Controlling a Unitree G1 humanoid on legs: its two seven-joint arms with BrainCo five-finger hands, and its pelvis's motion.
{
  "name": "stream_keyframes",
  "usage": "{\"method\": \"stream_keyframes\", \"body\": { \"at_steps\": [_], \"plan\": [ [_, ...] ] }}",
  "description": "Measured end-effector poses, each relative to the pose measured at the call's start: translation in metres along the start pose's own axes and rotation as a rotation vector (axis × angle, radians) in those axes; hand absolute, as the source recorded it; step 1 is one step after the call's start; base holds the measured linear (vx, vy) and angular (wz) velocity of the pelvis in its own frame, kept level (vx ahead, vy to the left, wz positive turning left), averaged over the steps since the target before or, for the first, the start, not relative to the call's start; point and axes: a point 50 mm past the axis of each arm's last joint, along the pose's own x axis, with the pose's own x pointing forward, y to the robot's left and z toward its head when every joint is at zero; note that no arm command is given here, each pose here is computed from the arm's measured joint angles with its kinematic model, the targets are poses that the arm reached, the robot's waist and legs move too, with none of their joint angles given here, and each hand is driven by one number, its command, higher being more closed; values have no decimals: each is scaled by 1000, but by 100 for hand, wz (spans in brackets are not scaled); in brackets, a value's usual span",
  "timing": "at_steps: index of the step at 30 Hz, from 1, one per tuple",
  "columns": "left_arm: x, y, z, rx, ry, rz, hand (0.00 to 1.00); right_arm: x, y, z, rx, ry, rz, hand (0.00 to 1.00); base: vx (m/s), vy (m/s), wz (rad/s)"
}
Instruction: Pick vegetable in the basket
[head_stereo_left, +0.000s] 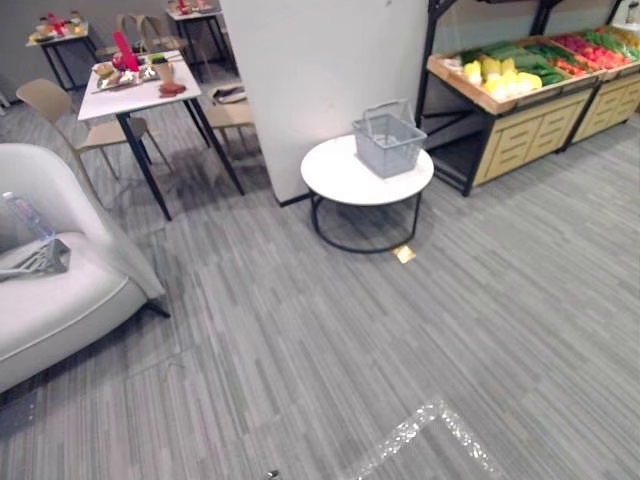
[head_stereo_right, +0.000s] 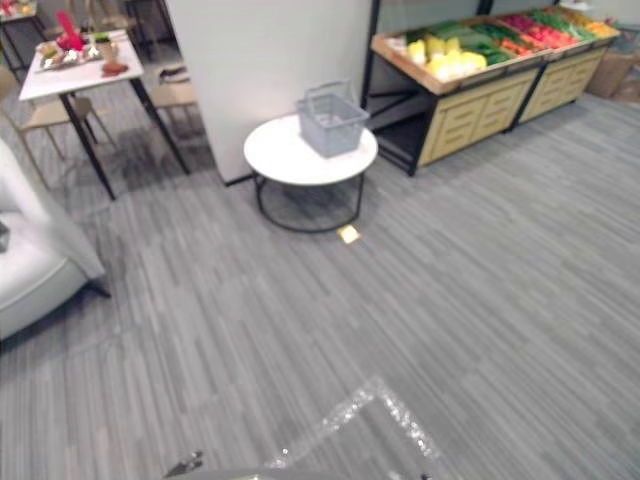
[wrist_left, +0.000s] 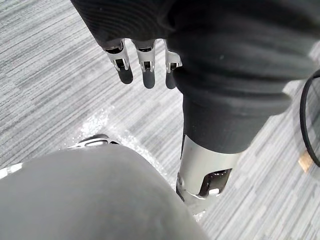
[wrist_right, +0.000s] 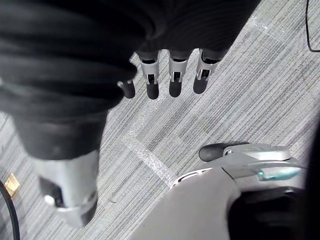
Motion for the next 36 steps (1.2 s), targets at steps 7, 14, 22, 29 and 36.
{"method": "stream_keyframes", "body": {
  "at_steps": [7, 14, 22, 29, 36],
  "plan": [
    [1, 0, 2, 3, -7, 1, 0, 1, 1, 4, 0, -8, 8, 0, -15, -40, -1],
    [1, 0, 5, 12, -11, -1, 0, 1, 1, 5, 9, -11, 8, 0, -14, -38, -2],
    [2, -1, 5, 37, -3, -12, 0, 1, 1, 5, 27, -13, 18, 0, -15, -34, 0],
    [5, -1, 16, 155, -27, -18, 0, 1, 1, 6, 12, -25, 21, 0, -22, -22, 1],
    [8, 2, 29, 184, -82, 22, 0, 2, 2, 10, -7, -41, 22, 0, 0, -17, -4]
  ]
}}
